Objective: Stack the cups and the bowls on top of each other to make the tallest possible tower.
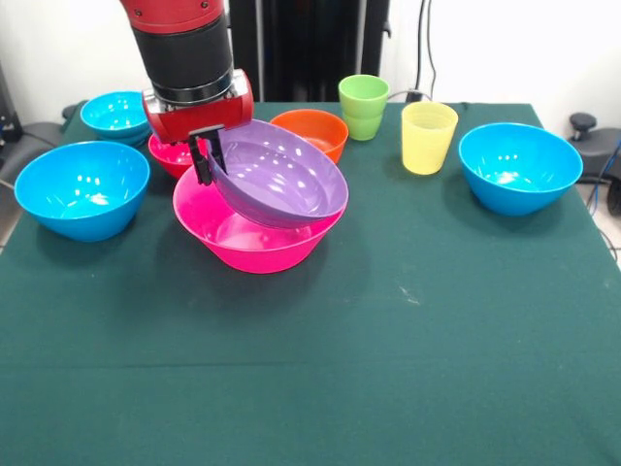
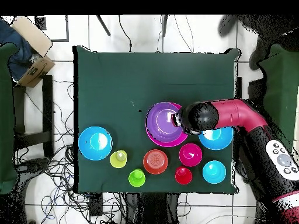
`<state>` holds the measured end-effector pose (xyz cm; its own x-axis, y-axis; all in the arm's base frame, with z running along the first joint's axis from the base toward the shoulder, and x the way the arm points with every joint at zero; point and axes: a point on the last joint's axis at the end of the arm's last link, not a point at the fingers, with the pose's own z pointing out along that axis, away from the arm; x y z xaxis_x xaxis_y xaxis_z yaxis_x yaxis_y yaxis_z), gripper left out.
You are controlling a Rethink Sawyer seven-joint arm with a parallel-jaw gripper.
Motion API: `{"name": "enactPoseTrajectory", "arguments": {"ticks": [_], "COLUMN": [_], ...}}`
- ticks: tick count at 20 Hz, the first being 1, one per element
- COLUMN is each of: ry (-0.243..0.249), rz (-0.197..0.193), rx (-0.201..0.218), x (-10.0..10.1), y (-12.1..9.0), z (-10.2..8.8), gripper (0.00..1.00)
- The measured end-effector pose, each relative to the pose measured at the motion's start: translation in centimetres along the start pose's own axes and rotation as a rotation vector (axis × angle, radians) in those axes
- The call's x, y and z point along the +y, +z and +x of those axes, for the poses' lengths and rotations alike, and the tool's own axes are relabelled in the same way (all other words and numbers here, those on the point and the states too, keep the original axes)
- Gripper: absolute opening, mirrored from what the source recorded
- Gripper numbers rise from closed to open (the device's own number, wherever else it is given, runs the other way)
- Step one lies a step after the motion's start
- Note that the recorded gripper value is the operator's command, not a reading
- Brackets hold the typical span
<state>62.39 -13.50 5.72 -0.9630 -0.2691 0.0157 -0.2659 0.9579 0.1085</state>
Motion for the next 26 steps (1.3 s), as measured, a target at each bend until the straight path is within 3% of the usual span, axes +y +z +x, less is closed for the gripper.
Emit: {"name": "enactPoseTrajectory", "arguments": {"ticks": [26], "ry": [-0.043], "rz": [-0.004], "rx": [0.003], "x": [2.7], "y": [0.2], "z": [-1.4], "gripper": [0.0]}}
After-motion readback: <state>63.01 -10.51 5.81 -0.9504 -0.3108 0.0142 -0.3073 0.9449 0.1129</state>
